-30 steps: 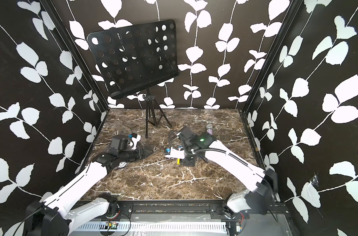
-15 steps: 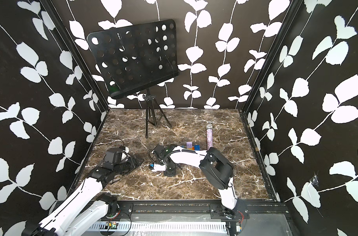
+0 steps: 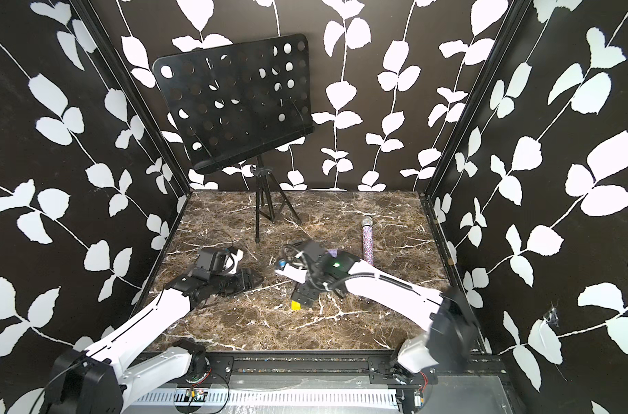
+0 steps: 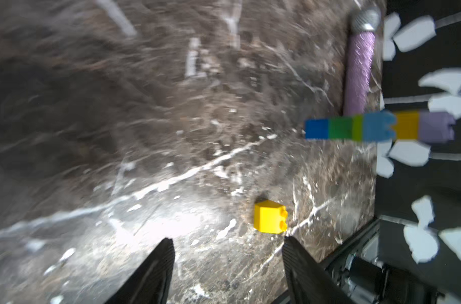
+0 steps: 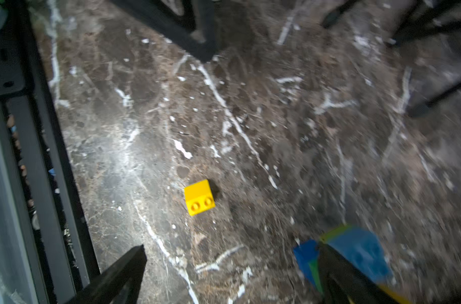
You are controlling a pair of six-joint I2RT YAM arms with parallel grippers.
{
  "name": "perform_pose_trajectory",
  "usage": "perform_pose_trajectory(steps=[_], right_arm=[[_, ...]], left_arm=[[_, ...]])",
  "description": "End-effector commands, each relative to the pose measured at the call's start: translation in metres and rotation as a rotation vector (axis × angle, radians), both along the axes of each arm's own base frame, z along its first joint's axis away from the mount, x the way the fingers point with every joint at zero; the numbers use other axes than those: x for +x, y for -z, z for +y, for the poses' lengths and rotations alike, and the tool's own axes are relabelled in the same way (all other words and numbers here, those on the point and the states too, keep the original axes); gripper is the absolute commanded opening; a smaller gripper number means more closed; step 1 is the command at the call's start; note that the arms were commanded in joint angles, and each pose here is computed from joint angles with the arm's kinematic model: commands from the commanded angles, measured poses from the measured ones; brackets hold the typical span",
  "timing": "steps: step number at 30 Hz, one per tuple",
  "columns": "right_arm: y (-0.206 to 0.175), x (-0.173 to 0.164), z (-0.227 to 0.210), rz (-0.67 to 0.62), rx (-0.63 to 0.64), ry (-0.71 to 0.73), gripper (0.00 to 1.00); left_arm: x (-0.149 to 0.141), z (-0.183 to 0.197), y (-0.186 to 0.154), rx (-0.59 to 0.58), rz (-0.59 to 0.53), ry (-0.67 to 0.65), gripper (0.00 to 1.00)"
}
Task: Assemble a fork with lego
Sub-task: Pick up the lego brick from the center of the board.
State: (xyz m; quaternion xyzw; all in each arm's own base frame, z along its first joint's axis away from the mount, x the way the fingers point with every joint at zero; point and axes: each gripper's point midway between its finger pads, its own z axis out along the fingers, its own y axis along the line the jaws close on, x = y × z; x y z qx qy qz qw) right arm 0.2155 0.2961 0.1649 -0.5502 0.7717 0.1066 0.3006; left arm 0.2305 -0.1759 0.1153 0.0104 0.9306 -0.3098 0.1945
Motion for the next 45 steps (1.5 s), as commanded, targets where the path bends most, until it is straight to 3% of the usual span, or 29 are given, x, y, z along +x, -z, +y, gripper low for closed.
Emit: perform_pose_trajectory(steps=[1, 4, 9, 12, 15, 21, 32, 40, 45], right_arm=[[-0.024, 0.027, -0.029, -0.111, 0.194, 0.335, 0.99], [-0.045, 0.023, -0.060, -0.104, 0.341, 0.494, 0.99], [-0.068, 0.008, -0.100, -0.086, 0.460, 0.592, 1.00], [-0.060, 0.009, -0.128, -0.047, 0.440, 0.696, 1.00], [-0.036, 0.009, -0.147, 0.094, 0.382, 0.788, 1.00], [-0.002, 0.006, -0.155, 0.266, 0.385, 0.864, 1.00], [0.020, 0.002, -0.152, 0.415, 0.482, 0.869, 1.00], [0.030, 0.001, -0.158, 0.467, 0.513, 0.901, 1.00], [0.036, 0.003, -0.160, 0.485, 0.518, 0.917, 1.00]], left_arm=[[-0.003, -0.015, -0.009, 0.140, -0.113, 0.182, 0.72], [-0.002, -0.033, -0.011, 0.125, -0.171, 0.259, 0.76], [-0.012, -0.058, -0.017, 0.131, -0.223, 0.425, 0.78], [-0.023, -0.073, -0.015, 0.184, -0.218, 0.580, 0.75], [-0.036, -0.089, -0.010, 0.244, -0.208, 0.748, 0.70], [-0.066, -0.096, 0.022, 0.386, -0.129, 1.045, 0.64], [-0.065, -0.114, 0.052, 0.442, -0.315, 1.270, 0.58], [-0.056, -0.113, 0.075, 0.528, -0.338, 1.400, 0.51], [-0.053, -0.121, 0.080, 0.508, -0.357, 1.436, 0.51]])
